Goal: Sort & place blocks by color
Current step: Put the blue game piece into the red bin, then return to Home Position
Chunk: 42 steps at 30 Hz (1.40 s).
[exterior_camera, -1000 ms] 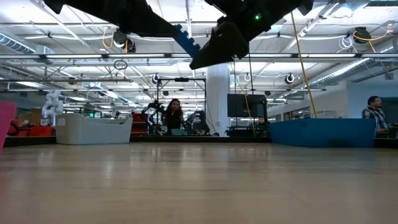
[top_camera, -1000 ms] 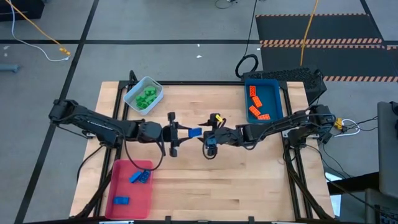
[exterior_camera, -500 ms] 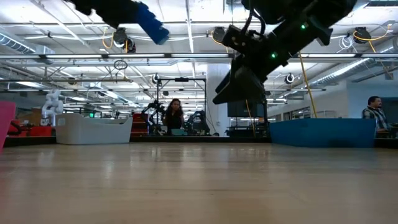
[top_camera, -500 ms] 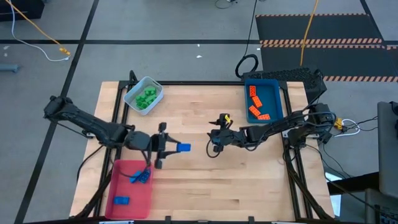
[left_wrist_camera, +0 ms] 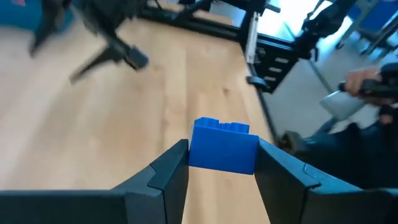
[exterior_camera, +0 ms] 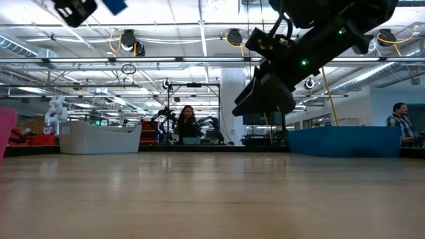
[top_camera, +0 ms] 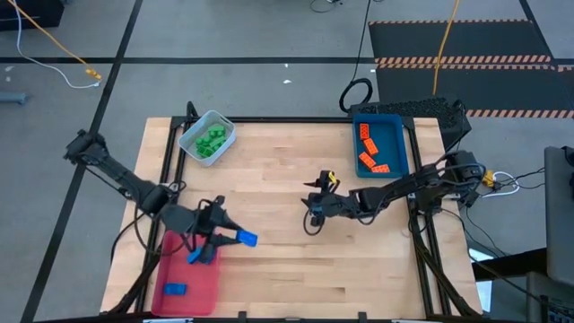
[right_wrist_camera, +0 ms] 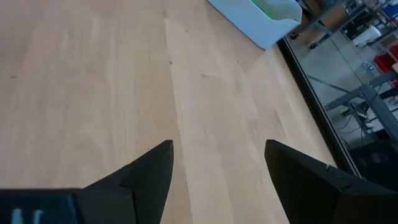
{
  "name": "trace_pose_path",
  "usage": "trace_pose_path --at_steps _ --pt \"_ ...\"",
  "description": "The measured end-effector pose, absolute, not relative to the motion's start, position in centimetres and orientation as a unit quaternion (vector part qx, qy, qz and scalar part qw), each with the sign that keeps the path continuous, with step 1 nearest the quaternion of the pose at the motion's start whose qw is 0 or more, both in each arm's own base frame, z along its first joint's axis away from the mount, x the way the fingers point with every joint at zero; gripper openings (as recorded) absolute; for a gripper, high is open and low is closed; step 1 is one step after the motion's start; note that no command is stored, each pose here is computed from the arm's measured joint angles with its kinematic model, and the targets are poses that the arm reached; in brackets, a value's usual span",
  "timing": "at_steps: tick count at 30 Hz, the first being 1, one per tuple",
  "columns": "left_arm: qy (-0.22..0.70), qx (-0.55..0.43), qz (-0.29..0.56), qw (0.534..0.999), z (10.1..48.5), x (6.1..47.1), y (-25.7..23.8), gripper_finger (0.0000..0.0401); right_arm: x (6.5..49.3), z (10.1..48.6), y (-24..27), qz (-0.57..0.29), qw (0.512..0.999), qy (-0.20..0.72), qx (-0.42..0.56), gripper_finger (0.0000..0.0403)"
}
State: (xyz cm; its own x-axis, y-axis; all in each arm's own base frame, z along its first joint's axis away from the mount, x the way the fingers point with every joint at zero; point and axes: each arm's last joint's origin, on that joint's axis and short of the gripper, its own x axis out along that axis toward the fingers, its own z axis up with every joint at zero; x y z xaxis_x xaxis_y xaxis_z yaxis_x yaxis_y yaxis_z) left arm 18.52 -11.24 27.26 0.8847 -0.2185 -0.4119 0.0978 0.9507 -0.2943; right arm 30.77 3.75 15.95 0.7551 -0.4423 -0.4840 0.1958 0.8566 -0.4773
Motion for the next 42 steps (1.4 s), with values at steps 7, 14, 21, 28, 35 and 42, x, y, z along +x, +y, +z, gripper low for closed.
trace_pose_path --at_steps 7,14,21,28,35,42 --pt "0.308 -0.223 -0.101 0.919 26.2 16.5 -13.1 0.0165 30.6 16.0 4.6 -0.160 0.916 0.301 -0.210 0.0246" --pt "0.472 -0.341 -0.099 0.807 24.7 13.6 -14.7 0.0165 30.3 16.5 5.9 -0.142 0.923 0.289 -0.212 0.0246" --pt "0.588 -0.416 -0.091 0.687 24.2 11.6 -15.7 0.0161 29.5 19.0 6.7 -0.136 0.941 0.246 -0.190 0.0247" --pt "0.607 -0.449 -0.046 0.654 24.0 11.3 -15.7 0.0172 28.7 20.5 7.4 -0.126 0.949 0.223 -0.184 0.0247" --pt "0.617 -0.450 -0.024 0.646 23.5 11.4 -16.0 0.0226 28.4 20.3 8.0 -0.120 0.952 0.230 -0.164 0.0247" --pt "0.633 -0.392 -0.037 0.667 22.4 11.8 -16.4 0.0266 28.4 20.3 8.0 -0.121 0.951 0.231 -0.167 0.0247"
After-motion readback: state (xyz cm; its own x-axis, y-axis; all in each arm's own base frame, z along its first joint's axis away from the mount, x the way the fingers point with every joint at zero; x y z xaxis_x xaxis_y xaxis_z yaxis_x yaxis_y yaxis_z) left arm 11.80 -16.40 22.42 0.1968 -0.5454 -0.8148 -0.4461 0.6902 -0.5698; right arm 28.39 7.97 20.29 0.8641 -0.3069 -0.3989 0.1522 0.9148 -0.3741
